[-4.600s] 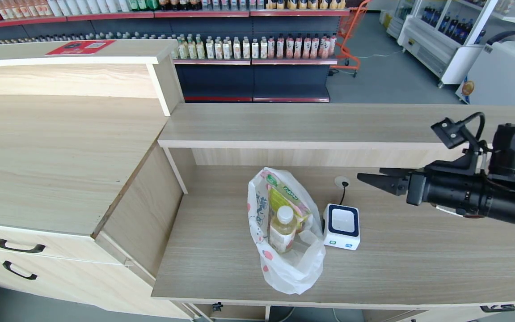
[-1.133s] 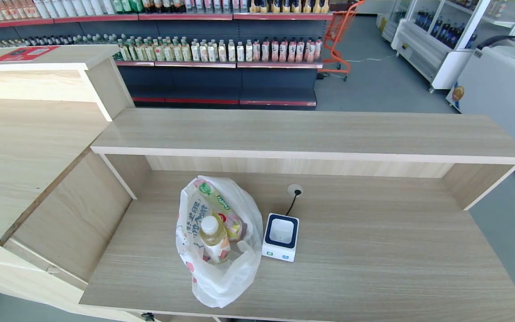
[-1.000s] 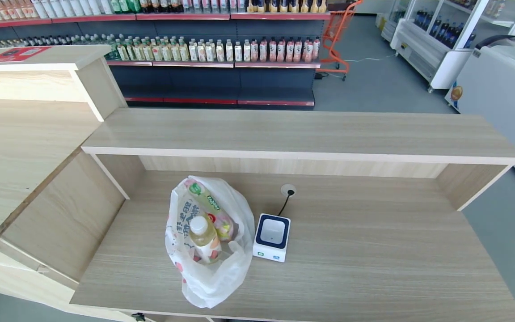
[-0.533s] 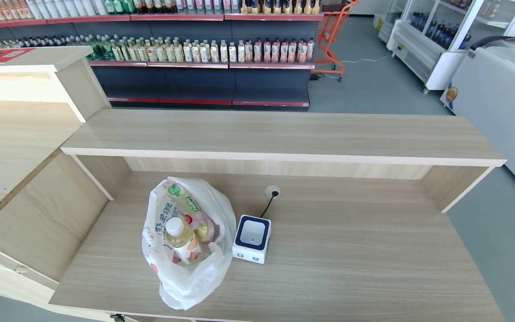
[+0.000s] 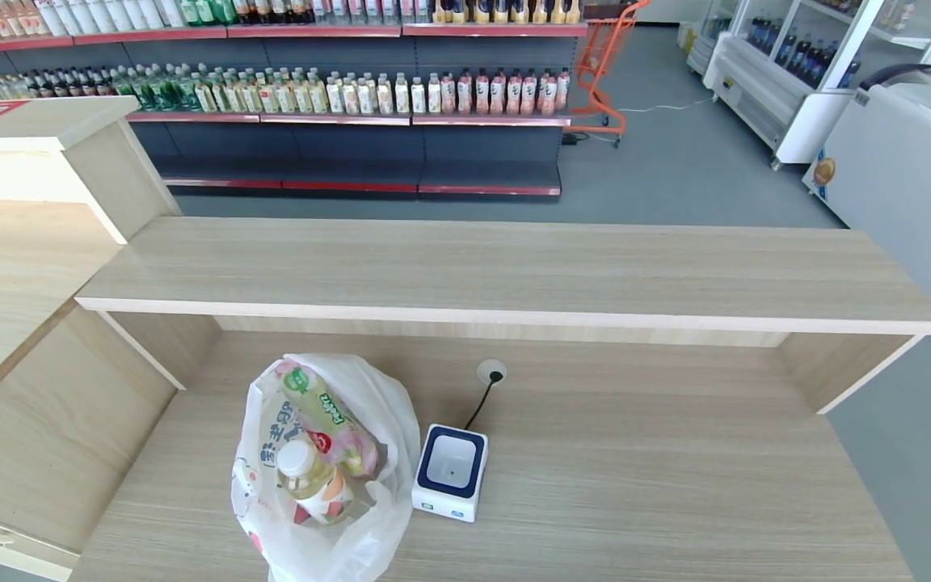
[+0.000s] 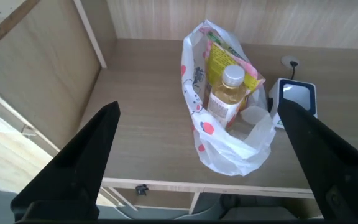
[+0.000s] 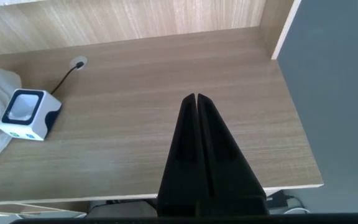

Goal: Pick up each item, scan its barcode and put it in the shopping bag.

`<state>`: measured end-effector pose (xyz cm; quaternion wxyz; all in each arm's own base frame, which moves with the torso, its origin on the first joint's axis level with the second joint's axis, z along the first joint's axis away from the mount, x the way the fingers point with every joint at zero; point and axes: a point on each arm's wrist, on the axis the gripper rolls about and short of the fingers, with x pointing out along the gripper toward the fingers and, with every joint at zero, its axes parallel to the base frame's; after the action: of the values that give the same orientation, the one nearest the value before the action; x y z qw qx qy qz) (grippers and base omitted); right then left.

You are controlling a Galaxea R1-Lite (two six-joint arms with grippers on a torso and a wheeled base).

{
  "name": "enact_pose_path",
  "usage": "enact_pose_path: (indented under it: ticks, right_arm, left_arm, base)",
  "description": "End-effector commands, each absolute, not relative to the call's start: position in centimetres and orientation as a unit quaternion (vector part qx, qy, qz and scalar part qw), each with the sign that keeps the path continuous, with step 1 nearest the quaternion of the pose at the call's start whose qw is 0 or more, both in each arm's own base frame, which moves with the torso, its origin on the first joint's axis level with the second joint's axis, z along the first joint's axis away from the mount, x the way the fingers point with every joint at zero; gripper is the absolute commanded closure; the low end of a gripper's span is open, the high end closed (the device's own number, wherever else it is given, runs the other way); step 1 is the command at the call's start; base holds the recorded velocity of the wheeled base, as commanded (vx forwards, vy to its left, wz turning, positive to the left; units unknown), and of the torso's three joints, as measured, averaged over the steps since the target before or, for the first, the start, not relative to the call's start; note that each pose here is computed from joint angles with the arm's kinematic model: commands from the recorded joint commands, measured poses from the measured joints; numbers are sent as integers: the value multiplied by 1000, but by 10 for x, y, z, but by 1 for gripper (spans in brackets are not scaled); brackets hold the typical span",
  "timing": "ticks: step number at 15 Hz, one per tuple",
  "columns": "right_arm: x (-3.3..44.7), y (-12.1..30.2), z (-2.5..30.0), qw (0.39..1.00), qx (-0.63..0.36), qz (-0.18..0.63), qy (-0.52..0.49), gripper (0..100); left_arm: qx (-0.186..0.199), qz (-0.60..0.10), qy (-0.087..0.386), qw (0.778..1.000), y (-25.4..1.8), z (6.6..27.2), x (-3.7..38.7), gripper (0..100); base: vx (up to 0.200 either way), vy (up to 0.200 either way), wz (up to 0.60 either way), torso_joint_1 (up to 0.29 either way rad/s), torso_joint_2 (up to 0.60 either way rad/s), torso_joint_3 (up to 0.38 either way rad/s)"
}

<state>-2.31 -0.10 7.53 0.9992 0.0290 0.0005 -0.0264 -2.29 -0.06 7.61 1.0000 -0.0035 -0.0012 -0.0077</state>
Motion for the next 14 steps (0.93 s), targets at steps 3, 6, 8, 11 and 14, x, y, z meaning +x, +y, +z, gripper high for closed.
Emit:
enact_pose_path:
  ticks: [3, 6, 8, 11, 14]
  right_arm:
    - [-23, -1, 75, 999, 29, -26, 2, 100]
    - [-23, -1, 75, 999, 28, -26, 2, 100]
    - [-23, -1, 75, 999, 28, -26, 2, 100]
    - [-23, -1, 75, 999, 29, -26, 2, 100]
    - [-23, -1, 75, 999, 28, -26, 2, 100]
  left_arm:
    - [-4, -8, -2, 1000, -1, 76, -23, 0]
    - [-4, -8, -2, 1000, -1, 76, -23, 0]
    - [-4, -8, -2, 1000, -1, 76, -23, 0]
    - [-4, -8, -2, 1000, -1, 76, -23, 0]
    - [-4, -8, -2, 1000, -1, 76, -23, 0]
  base:
    - [0, 0, 0, 0, 0, 0]
    - [0, 0, 0, 0, 0, 0]
    - [0, 0, 0, 0, 0, 0]
    - [0, 0, 0, 0, 0, 0]
    - [0, 0, 0, 0, 0, 0]
